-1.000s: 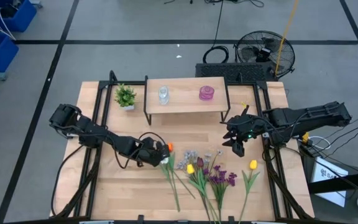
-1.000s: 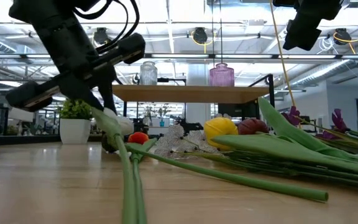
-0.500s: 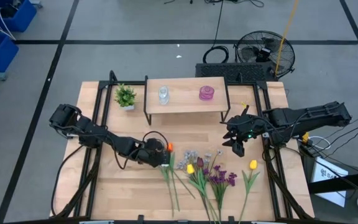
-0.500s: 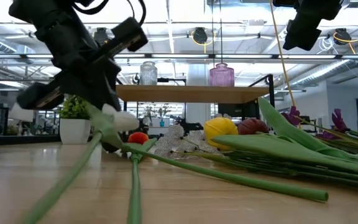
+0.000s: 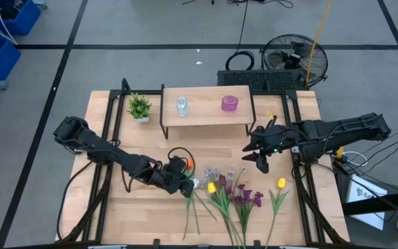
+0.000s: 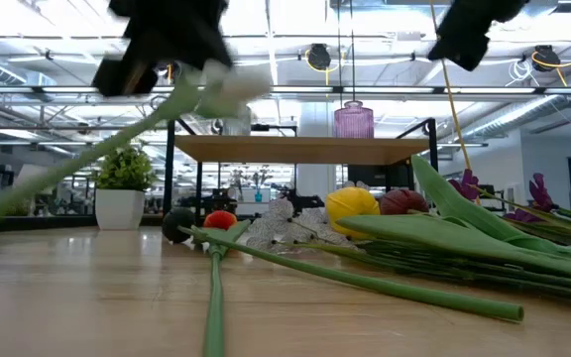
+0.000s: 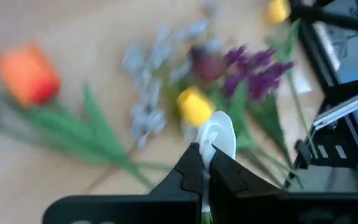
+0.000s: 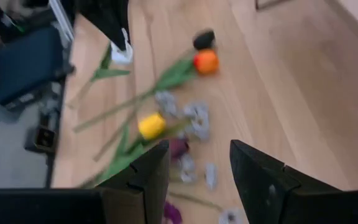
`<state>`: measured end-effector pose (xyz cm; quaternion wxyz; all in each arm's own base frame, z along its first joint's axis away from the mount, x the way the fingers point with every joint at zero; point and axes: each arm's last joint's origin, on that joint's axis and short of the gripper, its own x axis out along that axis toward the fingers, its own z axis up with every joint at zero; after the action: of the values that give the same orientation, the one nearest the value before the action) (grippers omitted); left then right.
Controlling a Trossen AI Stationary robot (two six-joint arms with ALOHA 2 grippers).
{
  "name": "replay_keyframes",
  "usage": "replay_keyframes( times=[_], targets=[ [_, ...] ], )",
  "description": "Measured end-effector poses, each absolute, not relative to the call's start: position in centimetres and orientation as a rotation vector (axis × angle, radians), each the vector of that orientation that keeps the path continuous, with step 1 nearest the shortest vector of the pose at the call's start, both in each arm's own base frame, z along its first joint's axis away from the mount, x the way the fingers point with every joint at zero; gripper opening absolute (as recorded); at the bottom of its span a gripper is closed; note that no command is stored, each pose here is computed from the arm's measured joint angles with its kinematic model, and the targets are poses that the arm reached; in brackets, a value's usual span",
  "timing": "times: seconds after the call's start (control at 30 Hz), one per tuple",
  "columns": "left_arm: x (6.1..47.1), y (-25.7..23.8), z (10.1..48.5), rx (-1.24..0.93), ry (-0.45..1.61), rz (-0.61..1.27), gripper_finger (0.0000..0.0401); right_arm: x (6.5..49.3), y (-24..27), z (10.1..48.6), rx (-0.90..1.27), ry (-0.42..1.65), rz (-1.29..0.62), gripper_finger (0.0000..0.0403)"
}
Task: Pick and place flowers into a vace then onto a shelf
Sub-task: Put the white tulip into the white vase
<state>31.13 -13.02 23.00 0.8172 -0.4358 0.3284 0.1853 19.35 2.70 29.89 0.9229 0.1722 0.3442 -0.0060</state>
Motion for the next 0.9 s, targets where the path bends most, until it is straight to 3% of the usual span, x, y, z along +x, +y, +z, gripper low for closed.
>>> replay_keyframes(
  times=[0.17,0.33,0.67,0.9],
  targets=[
    [31.4,-12.8,28.9,-0.668,0.67,0.497,0.0005,20.0,2.8,30.8,0.382,0.597,0.009,0.016],
    [30.8,-11.3,34.7,-0.439,0.503,0.7,0.0005,20.5,2.9,31.6,0.39,0.5,0.032,0.016],
    [29.6,-5.1,44.7,-0.033,0.287,1.006,0.0005,21.3,2.7,33.1,0.289,0.309,0.002,0.016],
    [28.9,0.1,48.3,0.014,0.244,1.187,0.0007,21.5,2.4,33.7,0.214,0.226,-0.098,0.016]
  ],
)
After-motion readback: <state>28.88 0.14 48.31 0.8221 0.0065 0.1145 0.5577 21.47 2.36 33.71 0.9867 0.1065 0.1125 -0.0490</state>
